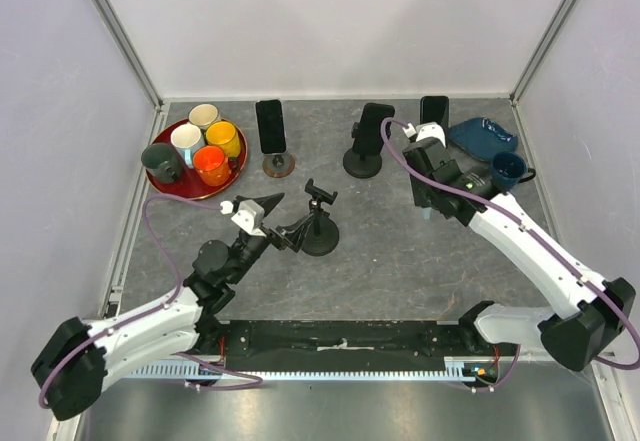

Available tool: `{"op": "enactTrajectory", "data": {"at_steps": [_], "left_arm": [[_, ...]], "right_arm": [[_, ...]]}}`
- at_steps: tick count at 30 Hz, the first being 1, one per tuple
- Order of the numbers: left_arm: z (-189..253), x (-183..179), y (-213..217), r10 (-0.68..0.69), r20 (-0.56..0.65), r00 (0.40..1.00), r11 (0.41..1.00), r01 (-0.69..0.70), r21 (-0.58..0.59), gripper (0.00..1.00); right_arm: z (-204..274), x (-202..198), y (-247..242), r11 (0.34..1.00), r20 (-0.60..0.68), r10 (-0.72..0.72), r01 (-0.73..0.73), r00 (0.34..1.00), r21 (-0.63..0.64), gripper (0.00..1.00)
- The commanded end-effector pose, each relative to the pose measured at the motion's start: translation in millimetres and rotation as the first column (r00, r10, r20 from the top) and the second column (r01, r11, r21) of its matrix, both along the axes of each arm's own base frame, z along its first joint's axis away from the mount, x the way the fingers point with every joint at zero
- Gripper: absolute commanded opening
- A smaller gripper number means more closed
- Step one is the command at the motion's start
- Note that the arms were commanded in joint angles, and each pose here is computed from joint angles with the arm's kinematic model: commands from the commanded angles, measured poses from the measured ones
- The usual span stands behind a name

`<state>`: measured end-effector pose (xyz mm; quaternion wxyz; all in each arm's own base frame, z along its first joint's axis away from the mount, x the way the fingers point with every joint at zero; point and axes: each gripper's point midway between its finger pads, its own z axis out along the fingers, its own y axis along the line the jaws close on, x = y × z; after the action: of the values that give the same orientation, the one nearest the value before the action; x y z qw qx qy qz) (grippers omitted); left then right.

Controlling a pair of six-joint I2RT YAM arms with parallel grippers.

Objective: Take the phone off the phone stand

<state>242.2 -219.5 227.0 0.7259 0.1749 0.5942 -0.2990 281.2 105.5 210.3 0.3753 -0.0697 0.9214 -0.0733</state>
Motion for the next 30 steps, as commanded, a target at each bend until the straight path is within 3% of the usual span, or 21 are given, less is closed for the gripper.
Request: {"op": "enactTrajectory", "data": {"at_steps": [1,6,7,11,18,25,30], "left_arm": [[-2,-11,-1,0.007,-0.067,0.998,0.998,-0.003,0.062,0.96],[44,-38,-51,-0.080,-0.005,0.997,0.988,0.080,0.134,0.97],[37,-38,-65,-0.087,0.002,0.996,0.977,0.085,0.196,0.97],[46,-46,-107,-0.111,0.055,0.992,0.965,0.095,0.244,0.97],[58,-33,-152,-0.042,0.172,0.984,0.940,-0.019,0.340,0.96],[52,-14,-172,0.042,0.336,0.941,0.843,-0.214,0.493,0.96],[60,-2,-165,0.152,0.446,0.882,0.794,-0.378,0.477,0.94]], "right_arm": [[43,12,25,0.980,0.163,0.031,-0.062,0.986,0.188,0.00],[68,13,46,0.929,0.259,0.036,-0.128,0.965,0.347,0.00],[68,13,50,0.919,0.260,0.030,-0.129,0.965,0.373,0.00],[80,10,71,0.846,0.294,0.042,-0.190,0.955,0.498,0.00],[95,-8,100,0.661,0.330,0.041,-0.273,0.943,0.698,0.00],[104,-15,107,0.596,0.340,0.041,-0.296,0.939,0.746,0.00],[115,-25,110,0.553,0.350,0.064,-0.326,0.934,0.767,0.00]]}}
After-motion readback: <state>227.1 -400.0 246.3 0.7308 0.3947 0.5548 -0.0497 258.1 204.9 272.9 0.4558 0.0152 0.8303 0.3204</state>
